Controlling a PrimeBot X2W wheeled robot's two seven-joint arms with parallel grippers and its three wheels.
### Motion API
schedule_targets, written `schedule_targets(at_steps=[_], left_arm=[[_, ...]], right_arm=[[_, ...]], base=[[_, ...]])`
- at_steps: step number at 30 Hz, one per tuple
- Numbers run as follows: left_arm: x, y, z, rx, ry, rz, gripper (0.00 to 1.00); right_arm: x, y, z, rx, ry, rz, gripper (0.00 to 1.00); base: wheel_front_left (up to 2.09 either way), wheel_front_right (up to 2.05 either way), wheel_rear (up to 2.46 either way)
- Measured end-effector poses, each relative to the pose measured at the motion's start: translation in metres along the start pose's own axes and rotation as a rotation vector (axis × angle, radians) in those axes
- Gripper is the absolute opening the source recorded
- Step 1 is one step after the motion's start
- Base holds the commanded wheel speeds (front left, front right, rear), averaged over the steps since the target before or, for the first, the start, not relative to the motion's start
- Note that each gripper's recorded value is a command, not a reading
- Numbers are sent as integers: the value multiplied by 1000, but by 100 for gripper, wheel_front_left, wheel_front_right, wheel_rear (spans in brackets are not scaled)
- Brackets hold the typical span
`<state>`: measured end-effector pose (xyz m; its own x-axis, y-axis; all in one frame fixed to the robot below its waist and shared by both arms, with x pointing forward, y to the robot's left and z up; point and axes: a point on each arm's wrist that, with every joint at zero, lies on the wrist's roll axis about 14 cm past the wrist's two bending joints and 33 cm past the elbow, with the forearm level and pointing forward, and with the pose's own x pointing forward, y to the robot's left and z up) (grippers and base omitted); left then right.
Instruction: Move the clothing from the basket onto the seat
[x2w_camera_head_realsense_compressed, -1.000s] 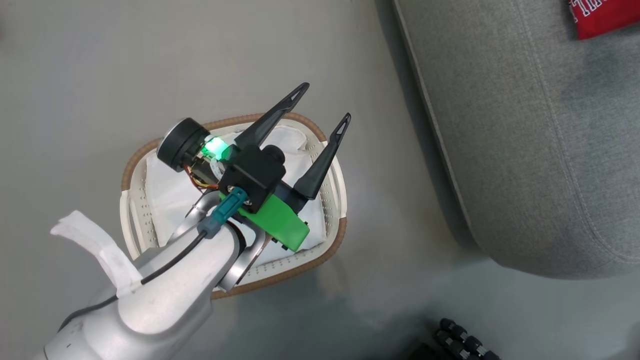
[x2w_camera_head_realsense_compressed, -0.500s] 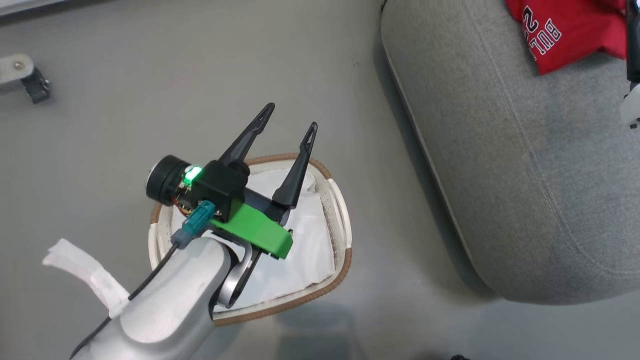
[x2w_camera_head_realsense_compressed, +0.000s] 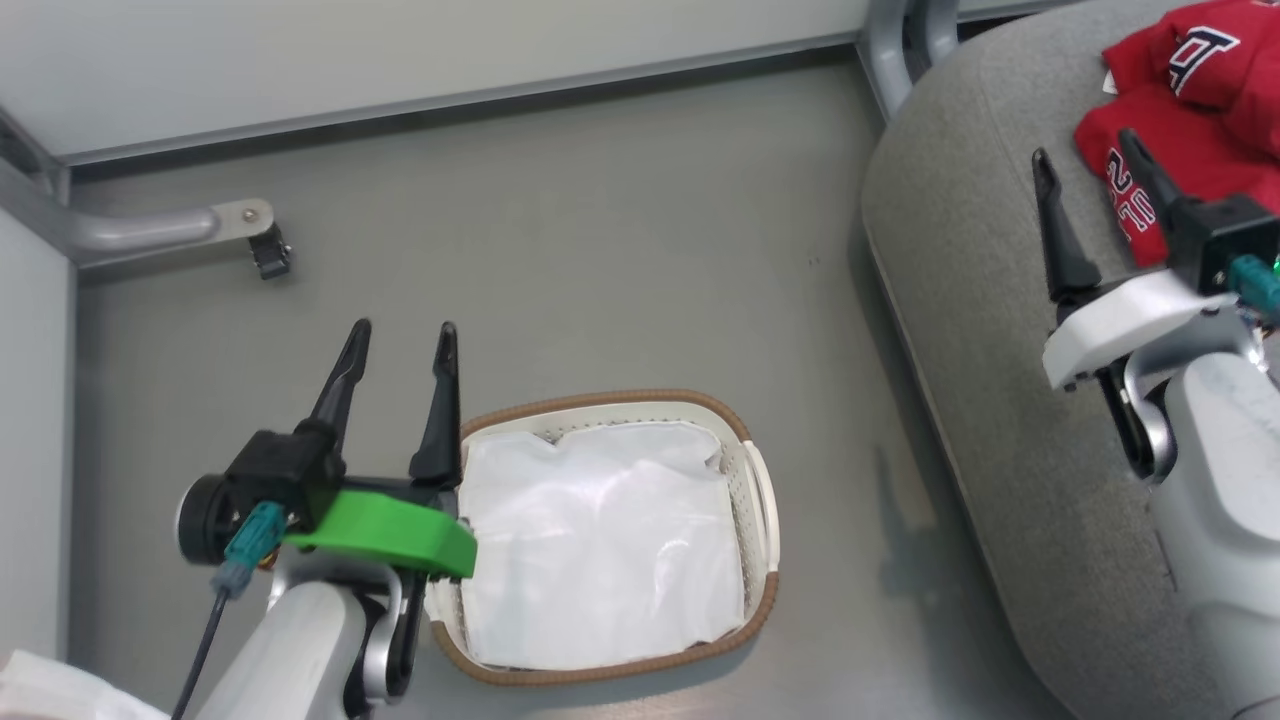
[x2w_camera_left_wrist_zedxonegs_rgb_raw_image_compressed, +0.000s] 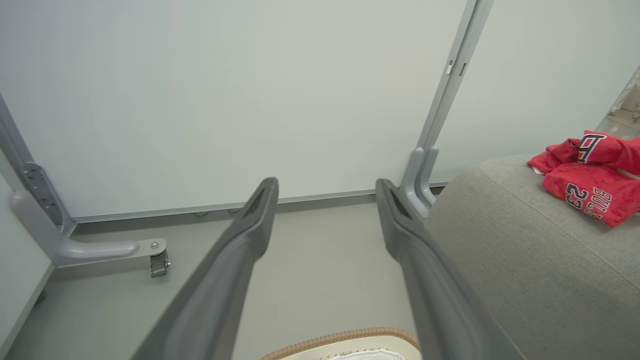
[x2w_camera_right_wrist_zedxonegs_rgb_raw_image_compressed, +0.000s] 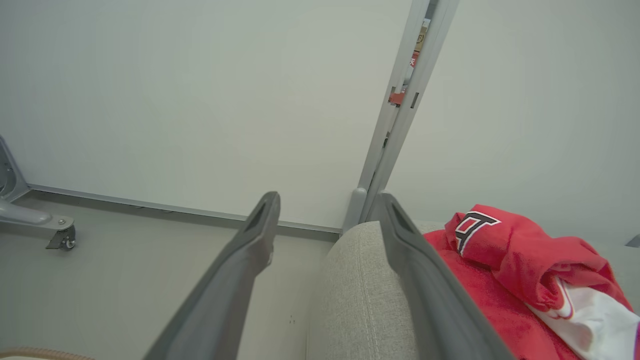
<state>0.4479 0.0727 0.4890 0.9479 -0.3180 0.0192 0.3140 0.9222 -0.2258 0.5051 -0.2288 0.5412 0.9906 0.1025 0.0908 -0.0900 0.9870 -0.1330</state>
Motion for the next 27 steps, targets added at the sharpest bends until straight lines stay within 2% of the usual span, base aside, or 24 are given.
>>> schedule_targets(at_steps=[4, 7, 11, 19, 27], left_arm=[[-30, 32, 8, 7, -20, 128, 100], [-52, 47, 10, -3, -27, 196, 100], [-77, 63, 11, -14, -34, 272, 100], [-106, 62, 3, -36, -27, 315, 100], [-127, 67, -1, -43, -24, 349, 100]], right_arm=[[-10, 36, -3, 47, -5, 43, 100], [-19, 74, -6, 122, -3, 88, 100], [-33, 101, -7, 165, -6, 123, 100], [-69, 121, -22, 211, 39, 132, 100], [-91, 129, -14, 244, 18, 148, 100]], base=[[0, 0, 0], [0, 0, 0], [0, 0, 0], [0, 0, 0], [0, 0, 0]])
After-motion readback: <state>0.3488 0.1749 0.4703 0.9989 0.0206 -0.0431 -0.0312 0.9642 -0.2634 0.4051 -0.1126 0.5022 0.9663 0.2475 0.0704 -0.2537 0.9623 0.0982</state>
